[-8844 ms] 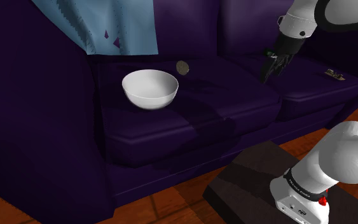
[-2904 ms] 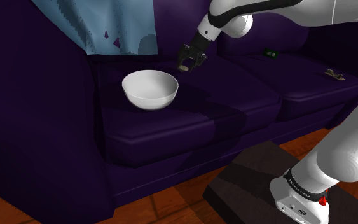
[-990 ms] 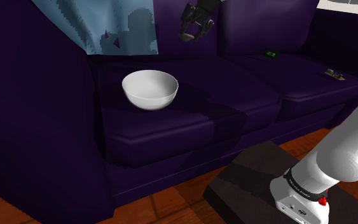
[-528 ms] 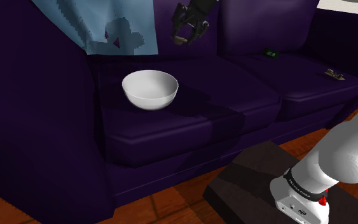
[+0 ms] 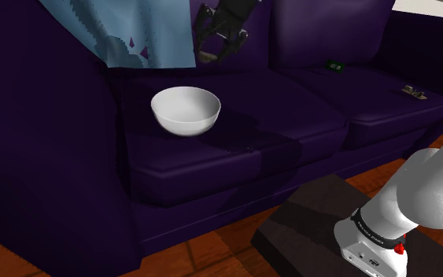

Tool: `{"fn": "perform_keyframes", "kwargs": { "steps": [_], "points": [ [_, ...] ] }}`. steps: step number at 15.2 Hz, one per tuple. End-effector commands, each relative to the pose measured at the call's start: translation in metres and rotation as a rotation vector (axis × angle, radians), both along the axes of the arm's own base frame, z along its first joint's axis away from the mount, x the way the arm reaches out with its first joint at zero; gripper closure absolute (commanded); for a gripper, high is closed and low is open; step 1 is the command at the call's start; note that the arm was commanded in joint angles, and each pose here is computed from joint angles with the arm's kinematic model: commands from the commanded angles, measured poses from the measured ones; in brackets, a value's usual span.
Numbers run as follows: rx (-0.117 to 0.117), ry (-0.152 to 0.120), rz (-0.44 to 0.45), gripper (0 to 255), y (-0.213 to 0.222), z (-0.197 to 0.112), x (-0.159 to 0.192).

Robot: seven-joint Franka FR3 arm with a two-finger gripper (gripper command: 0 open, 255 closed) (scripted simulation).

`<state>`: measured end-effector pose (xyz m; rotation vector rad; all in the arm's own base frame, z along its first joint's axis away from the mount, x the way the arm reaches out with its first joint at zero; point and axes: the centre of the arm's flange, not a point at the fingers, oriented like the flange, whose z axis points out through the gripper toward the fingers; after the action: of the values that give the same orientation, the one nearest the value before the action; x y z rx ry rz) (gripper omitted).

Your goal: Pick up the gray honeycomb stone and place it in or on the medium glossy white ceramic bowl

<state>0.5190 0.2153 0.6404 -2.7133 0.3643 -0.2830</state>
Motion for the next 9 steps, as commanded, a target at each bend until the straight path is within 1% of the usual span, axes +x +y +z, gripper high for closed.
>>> {"fn": "perform_keyframes", "kwargs": {
  "steps": [1, 6, 9],
  "points": [
    [0.001, 0.0, -0.001, 255, 0.028, 0.0, -0.01],
    [0.001, 0.0, -0.001, 255, 0.086, 0.001, -0.035],
    [0.001, 0.0, -0.001, 255, 0.086, -0.014, -0.035]
  ]
}}
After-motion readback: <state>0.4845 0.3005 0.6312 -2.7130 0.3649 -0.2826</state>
